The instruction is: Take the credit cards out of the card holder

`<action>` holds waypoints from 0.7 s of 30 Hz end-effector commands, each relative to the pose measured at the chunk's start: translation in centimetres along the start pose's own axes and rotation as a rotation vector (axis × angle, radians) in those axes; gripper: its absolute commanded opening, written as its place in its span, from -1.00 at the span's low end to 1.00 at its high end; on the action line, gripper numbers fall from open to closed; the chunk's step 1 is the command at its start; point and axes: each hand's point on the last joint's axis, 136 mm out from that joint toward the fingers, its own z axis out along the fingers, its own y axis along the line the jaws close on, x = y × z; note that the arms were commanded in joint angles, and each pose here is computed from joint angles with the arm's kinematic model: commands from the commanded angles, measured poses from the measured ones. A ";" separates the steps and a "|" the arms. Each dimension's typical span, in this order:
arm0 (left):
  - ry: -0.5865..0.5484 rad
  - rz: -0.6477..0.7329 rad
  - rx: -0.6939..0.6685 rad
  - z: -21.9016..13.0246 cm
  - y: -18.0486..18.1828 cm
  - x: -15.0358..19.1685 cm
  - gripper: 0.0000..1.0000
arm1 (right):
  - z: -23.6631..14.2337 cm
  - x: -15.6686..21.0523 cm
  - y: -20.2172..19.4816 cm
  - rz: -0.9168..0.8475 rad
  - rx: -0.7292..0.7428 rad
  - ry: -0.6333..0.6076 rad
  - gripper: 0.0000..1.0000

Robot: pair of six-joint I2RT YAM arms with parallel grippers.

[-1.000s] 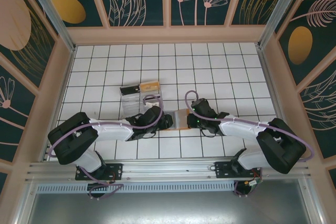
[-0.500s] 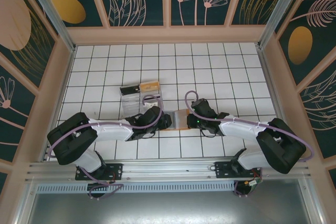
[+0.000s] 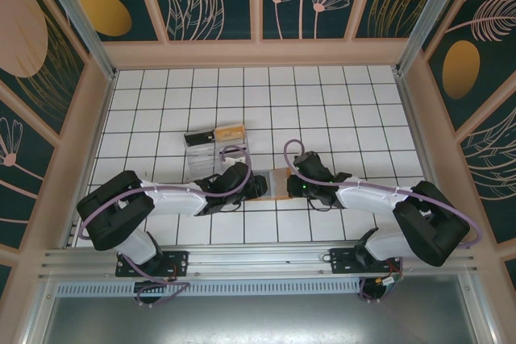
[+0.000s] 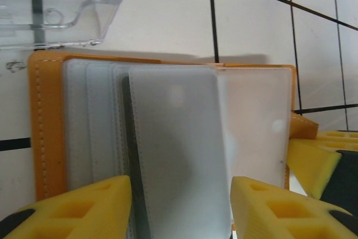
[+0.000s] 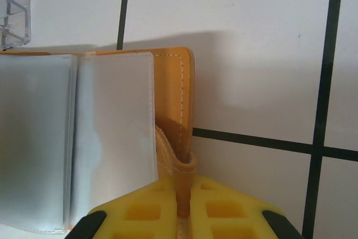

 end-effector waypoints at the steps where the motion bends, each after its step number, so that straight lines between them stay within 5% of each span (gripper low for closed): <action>1: 0.021 0.006 0.054 0.4 -1.3 0.1 0.12 | 0.4 1.0 0.0 0.008 -0.005 0.028 -0.74; 11: 0.012 0.021 0.074 0.0 -1.9 -0.2 0.95 | 0.5 1.2 0.0 0.009 -0.007 0.029 -0.74; 21: 0.000 0.026 0.093 -0.6 -2.4 -0.6 0.97 | 0.3 1.1 -0.1 0.015 0.002 0.022 -0.72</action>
